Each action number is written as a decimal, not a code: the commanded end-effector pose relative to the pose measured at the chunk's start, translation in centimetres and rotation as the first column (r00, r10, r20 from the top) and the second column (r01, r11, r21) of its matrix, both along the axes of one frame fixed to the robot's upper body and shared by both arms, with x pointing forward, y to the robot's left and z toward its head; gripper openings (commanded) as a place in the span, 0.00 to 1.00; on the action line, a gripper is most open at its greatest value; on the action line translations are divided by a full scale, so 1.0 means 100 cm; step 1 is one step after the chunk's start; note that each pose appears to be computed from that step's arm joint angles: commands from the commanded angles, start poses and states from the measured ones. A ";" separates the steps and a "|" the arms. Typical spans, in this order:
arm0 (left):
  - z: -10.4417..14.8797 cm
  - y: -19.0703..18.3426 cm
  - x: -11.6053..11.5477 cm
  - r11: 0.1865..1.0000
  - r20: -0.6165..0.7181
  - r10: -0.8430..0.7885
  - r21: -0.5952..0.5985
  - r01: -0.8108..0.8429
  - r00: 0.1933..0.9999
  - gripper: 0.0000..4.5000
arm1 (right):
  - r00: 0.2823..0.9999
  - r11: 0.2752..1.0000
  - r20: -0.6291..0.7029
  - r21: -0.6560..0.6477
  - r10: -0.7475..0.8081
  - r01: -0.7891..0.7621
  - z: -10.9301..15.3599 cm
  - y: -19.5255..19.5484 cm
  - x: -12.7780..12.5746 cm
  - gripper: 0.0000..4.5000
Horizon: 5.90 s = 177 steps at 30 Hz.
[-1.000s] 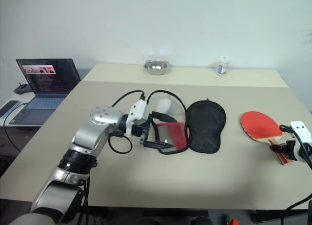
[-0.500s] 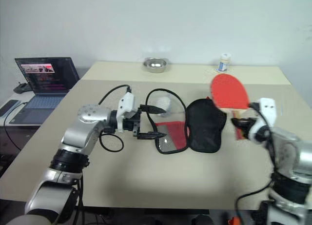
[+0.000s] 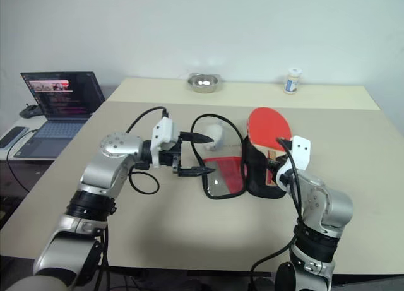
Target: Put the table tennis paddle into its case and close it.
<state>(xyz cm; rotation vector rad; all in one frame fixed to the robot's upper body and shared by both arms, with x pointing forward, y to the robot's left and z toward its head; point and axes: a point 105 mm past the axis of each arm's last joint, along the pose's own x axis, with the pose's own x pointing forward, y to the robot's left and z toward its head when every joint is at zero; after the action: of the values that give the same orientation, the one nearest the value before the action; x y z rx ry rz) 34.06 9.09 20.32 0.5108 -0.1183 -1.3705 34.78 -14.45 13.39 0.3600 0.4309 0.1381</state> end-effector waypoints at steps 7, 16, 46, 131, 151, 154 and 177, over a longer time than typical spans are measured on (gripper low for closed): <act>0.009 -0.004 -0.004 1.000 0.050 -0.010 -0.017 0.011 0.999 1.00 | 0.999 1.000 0.036 -0.021 -0.013 0.014 0.001 0.003 0.000 0.23; 0.009 -0.006 -0.004 1.000 0.050 -0.018 -0.018 0.019 0.999 1.00 | 1.000 0.999 0.011 -0.035 -0.018 0.018 -0.009 0.005 0.003 0.23; 0.005 0.030 0.018 0.982 0.012 0.185 -0.048 -0.184 0.983 1.00 | 0.846 0.863 0.236 -0.309 0.477 -0.400 0.069 0.032 -0.062 1.00; 0.036 -0.013 0.009 0.992 0.055 0.013 -0.124 -0.006 0.998 0.00 | 0.902 0.879 -0.201 -0.223 0.381 -0.421 -0.065 -0.048 0.022 0.65; -0.035 0.030 -0.044 0.985 -0.237 -0.126 0.083 0.150 0.963 0.00 | 0.735 0.727 -0.094 -0.109 0.671 -0.678 -0.037 0.057 -0.026 0.01; -0.038 0.028 -0.053 0.982 -0.257 -0.147 0.074 0.171 0.955 0.00 | 0.730 0.724 -0.117 -0.097 0.673 -0.683 -0.041 0.054 -0.044 0.01; -0.047 0.033 -0.056 0.979 -0.261 -0.138 0.110 0.171 0.956 0.00 | 0.799 0.818 -0.211 0.009 0.564 -0.575 -0.053 0.026 -0.128 0.01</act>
<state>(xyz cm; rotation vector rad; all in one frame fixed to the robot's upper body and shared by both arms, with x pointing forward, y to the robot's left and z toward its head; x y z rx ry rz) 28.61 12.48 15.00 0.4121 0.1707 -1.5779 22.48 -11.52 7.82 0.1893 0.7445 0.6810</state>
